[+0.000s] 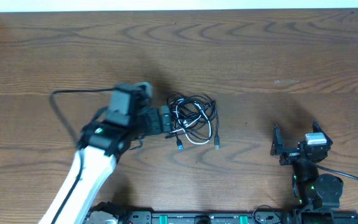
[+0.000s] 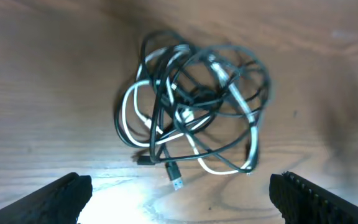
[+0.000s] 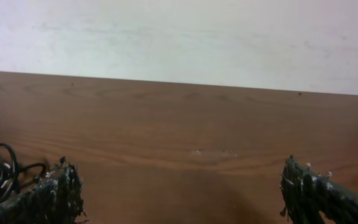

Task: Untangle cables
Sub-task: 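Move the left gripper forward over the black and white cable tangle, then close the left gripper on the cable bundle and lift it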

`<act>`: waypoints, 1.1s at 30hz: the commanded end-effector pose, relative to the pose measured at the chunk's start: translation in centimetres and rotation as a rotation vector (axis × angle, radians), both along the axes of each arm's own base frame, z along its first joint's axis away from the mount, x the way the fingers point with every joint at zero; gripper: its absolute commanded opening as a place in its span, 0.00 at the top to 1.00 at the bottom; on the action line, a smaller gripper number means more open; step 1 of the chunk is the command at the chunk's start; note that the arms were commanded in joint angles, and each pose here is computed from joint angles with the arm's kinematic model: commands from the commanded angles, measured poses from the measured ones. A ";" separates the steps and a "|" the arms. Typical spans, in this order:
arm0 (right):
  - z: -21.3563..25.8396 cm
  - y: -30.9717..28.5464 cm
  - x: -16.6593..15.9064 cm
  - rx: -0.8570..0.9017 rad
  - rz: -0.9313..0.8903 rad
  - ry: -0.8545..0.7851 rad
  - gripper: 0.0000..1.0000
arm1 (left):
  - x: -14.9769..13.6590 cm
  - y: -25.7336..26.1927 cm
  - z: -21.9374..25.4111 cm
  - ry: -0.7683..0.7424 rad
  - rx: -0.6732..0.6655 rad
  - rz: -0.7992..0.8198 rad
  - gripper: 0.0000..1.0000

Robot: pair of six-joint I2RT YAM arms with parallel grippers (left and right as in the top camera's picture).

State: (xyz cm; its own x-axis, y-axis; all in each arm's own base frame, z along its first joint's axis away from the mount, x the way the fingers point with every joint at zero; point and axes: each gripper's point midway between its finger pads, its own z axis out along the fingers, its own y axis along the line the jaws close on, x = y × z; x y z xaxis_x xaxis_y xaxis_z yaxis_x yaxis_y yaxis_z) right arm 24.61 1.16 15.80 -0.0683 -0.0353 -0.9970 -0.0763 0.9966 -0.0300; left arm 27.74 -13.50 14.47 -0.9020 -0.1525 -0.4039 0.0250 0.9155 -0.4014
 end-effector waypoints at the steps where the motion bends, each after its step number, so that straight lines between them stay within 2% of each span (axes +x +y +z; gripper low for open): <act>1: 0.0 -0.2 0.0 0.009 -0.013 0.000 0.01 | 1.1 0.3 -2.6 0.064 0.075 0.085 0.02; 5: 0.0 -0.2 0.0 0.009 -0.013 0.000 0.01 | 1.6 -1.0 -5.6 0.131 0.100 0.064 0.01; 14: 0.0 -0.2 0.0 0.009 -0.013 0.000 0.01 | 1.4 -1.1 -10.3 0.241 0.169 0.056 0.23; 16: 0.0 -0.2 0.0 0.009 -0.013 0.000 0.01 | 1.4 -0.8 -11.0 0.255 0.193 0.067 0.33; 20: 0.0 -0.2 0.0 0.009 -0.013 0.000 0.01 | 1.2 -0.5 -12.1 0.285 0.212 0.080 0.60; 23: 0.0 -0.2 0.0 0.009 -0.013 0.000 0.01 | 1.1 -0.5 -12.5 0.296 0.216 0.082 0.75; 24: 0.0 -0.2 0.0 0.009 -0.013 0.000 0.01 | 1.1 -0.5 -12.5 0.294 0.216 0.082 0.82; 25: -0.1 -0.2 0.0 0.009 -0.013 0.000 0.01 | 1.1 -0.5 -12.5 0.294 0.216 0.082 0.92; 33: 0.0 -0.2 0.0 0.009 -0.013 0.000 0.01 | 1.5 -0.5 -11.8 0.268 0.210 0.085 0.93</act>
